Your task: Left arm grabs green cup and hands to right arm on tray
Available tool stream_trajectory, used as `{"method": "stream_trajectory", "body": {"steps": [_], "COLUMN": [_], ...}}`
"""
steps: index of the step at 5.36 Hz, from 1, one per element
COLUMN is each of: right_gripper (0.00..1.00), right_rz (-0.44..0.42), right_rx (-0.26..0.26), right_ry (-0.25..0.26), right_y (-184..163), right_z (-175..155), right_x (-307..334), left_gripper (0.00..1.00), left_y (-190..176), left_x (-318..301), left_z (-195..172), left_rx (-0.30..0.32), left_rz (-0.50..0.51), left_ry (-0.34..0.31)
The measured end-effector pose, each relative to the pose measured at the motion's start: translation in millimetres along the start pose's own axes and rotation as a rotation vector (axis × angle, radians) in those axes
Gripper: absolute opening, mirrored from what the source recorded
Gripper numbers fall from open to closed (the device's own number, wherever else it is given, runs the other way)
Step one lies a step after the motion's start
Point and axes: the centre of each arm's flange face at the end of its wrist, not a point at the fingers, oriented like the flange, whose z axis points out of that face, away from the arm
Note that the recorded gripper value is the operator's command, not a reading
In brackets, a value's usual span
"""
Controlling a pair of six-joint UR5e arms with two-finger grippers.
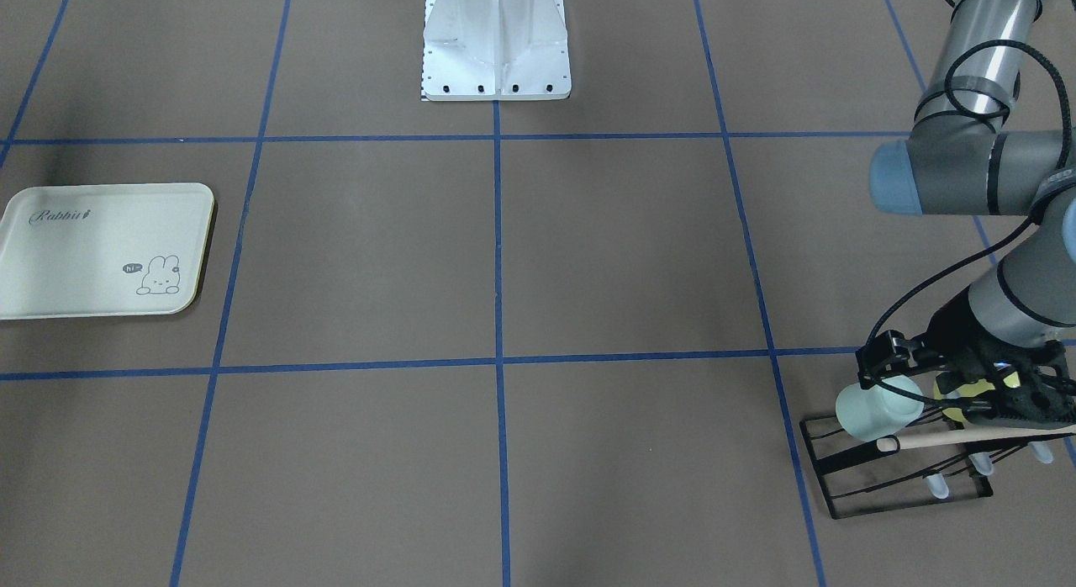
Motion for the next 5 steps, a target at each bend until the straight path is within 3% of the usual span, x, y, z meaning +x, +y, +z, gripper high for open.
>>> {"method": "stream_trajectory", "body": {"steps": [3, 5], "right_gripper": [1.0, 1.0], "right_rz": [0.0, 0.0], "right_rx": [-0.002, -0.002], "right_ry": [-0.001, 0.0], "right_y": [0, 0], "right_z": [1, 1], "right_x": [0, 0], "left_gripper": [1.0, 0.89], "left_y": [-1, 0], "left_x": [3, 6], "left_z": [19, 24], "left_rx": [-0.017, -0.012], "left_rz": [0.007, 0.019], "left_ry": [-0.025, -0.04]}}
